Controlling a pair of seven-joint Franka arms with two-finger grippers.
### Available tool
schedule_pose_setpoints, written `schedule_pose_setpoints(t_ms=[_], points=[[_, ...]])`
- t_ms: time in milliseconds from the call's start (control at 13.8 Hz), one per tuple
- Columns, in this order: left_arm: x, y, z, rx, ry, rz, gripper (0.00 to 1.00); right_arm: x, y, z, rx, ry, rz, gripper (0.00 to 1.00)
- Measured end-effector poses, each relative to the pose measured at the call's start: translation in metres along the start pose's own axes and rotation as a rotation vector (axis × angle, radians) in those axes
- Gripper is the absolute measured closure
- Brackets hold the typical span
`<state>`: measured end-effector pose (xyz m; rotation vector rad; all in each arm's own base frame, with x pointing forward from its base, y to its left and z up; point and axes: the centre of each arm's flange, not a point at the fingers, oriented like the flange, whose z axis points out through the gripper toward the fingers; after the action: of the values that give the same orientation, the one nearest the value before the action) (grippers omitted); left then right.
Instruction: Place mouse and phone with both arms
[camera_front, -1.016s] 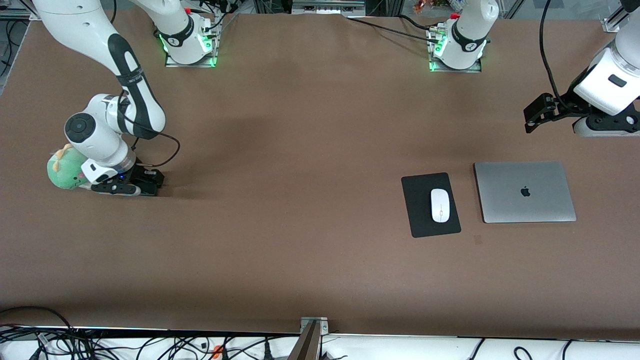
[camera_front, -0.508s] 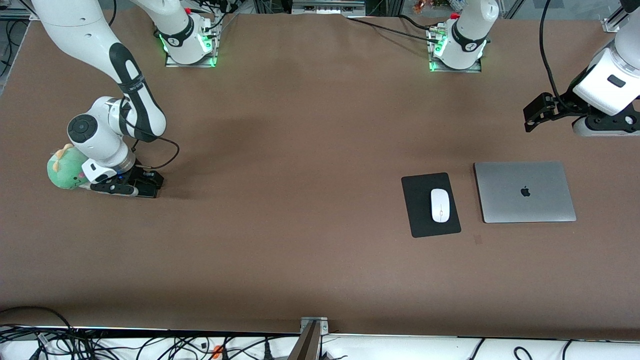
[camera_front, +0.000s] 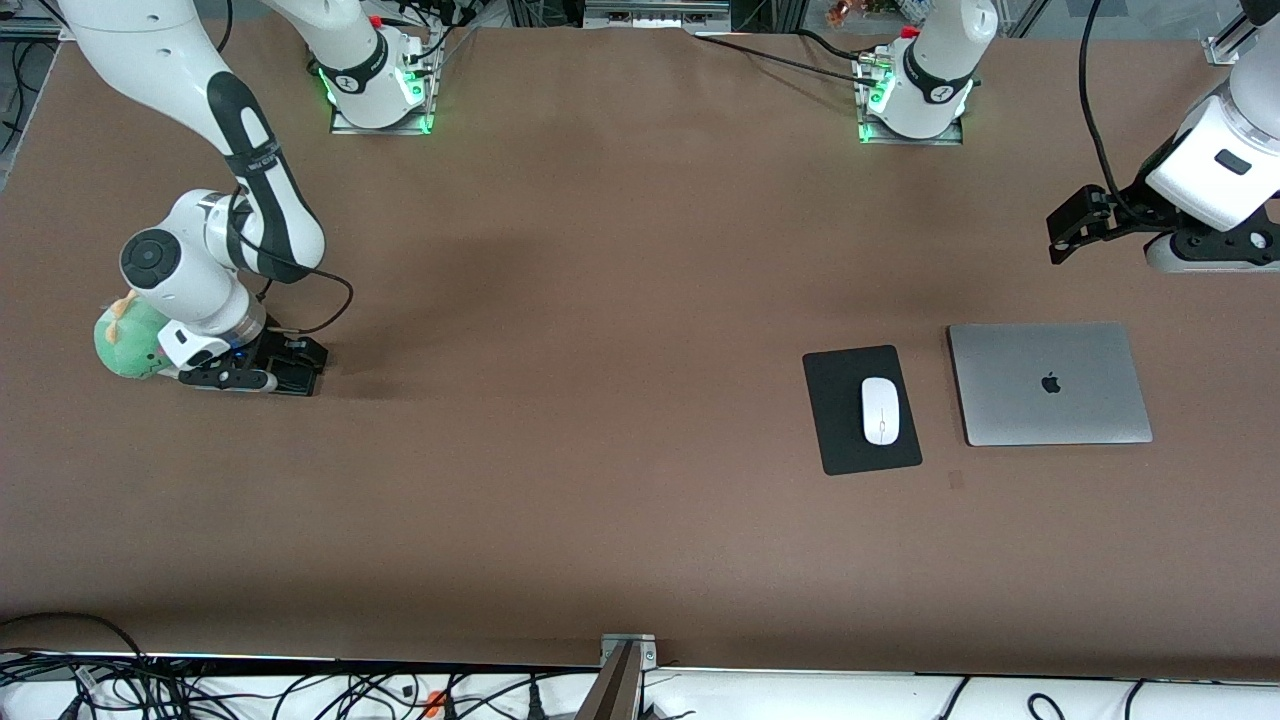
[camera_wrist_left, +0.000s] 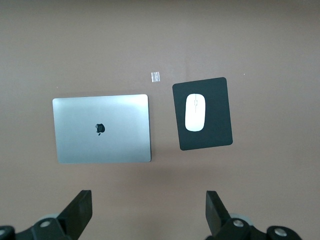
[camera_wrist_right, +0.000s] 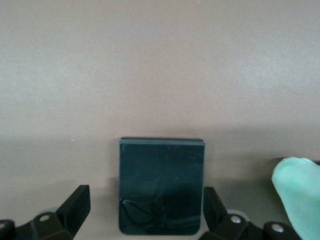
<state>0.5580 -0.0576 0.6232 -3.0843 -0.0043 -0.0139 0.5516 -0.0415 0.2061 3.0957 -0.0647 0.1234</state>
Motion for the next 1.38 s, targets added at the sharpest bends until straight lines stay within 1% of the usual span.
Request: schedule_pose_setpoints(t_ms=[218,508,726,871,1089,1161,1306,1379], points=[[0.000,0.000,0.000,0.000,0.000,0.000,0.00,0.004,-0.003,-0.039,0.041,-0.017,0.004,0.00],[0.000,0.000,0.000,0.000,0.000,0.000,0.00,0.003,-0.008,-0.119,0.122,-0.042,-0.004,0.00],[0.000,0.000,0.000,0.000,0.000,0.000,0.00,0.001,-0.010,-0.183,0.177,-0.083,-0.022,0.00],[0.000,0.000,0.000,0.000,0.000,0.000,0.00,0.007,-0.011,-0.219,0.196,-0.103,-0.013,0.00],[0.000,0.000,0.000,0.000,0.000,0.000,0.00,0.015,-0.014,-0.258,0.201,-0.147,-0.004,0.00],[0.000,0.000,0.000,0.000,0.000,0.000,0.00,0.016,-0.017,-0.272,0.185,-0.167,-0.009,0.00],[0.000,0.000,0.000,0.000,0.000,0.000,0.00,0.018,-0.027,-0.310,0.126,-0.211,-0.007,0.00],[0.000,0.000,0.000,0.000,0.000,0.000,0.00,0.018,-0.033,-0.330,0.100,-0.224,-0.003,0.00]])
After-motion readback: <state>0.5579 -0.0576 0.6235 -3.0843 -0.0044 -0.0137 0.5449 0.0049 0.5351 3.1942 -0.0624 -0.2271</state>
